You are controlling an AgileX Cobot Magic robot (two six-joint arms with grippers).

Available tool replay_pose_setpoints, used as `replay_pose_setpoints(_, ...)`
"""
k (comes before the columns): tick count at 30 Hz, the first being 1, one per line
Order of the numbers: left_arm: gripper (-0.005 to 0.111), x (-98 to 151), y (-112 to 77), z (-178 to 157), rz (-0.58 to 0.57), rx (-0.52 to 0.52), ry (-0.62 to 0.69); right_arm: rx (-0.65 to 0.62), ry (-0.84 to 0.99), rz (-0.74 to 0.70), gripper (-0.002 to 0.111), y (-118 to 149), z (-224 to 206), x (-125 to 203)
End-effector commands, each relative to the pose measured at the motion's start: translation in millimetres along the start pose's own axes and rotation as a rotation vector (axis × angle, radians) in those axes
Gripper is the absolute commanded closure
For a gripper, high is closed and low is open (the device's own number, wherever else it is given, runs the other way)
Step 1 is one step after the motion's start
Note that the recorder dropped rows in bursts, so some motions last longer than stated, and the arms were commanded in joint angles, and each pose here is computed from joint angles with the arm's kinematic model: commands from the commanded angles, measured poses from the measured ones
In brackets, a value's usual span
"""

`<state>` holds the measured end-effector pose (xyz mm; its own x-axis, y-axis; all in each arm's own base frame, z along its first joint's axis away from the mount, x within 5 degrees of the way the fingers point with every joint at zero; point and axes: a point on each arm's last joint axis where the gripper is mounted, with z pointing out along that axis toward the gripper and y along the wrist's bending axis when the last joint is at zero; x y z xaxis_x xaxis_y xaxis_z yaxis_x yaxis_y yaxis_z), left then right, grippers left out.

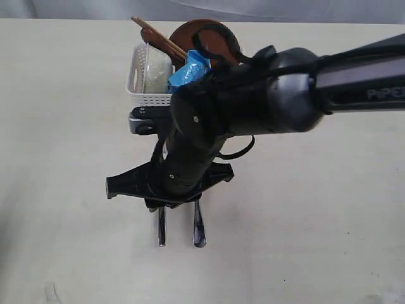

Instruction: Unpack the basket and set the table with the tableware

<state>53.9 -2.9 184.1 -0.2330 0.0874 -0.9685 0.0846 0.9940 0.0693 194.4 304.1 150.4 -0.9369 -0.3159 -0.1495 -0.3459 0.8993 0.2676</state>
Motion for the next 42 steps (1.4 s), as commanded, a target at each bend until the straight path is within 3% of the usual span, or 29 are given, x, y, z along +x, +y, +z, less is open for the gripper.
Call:
replay_pose_setpoints(1, 0.107, -0.1, 0.2, 0.0, 0.004, -0.004, -0.008, 0.080, 0.012, -0.049, 0.076, 4.2, 2.9, -13.4)
replay_pose_setpoints(23, 0.107, -0.1, 0.2, 0.0, 0.004, -0.004, -0.008, 0.166, 0.062, -0.126, 0.077, 6.6, 47.4, -11.5)
replay_pose_setpoints(26, 0.107, -0.1, 0.2, 0.0, 0.004, -0.004, -0.008, 0.175, 0.071, -0.129, 0.086, 5.8, 47.2, -10.8)
replay_pose_setpoints(29, 0.107, -0.1, 0.2, 0.0, 0.004, -0.004, -0.008, 0.190, 0.084, -0.139, 0.107, 3.9, 44.9, -10.3)
replay_pose_setpoints(36, 0.107, -0.1, 0.2, 0.0, 0.004, -0.004, -0.008, 0.177, 0.060, -0.097, 0.109, 5.9, 29.3, -11.3)
replay_pose_setpoints(42, 0.107, -0.1, 0.2, 0.0, 0.004, -0.004, -0.008, 0.124, -0.070, 0.053, 0.109, -1.0, 8.0, -3.1)
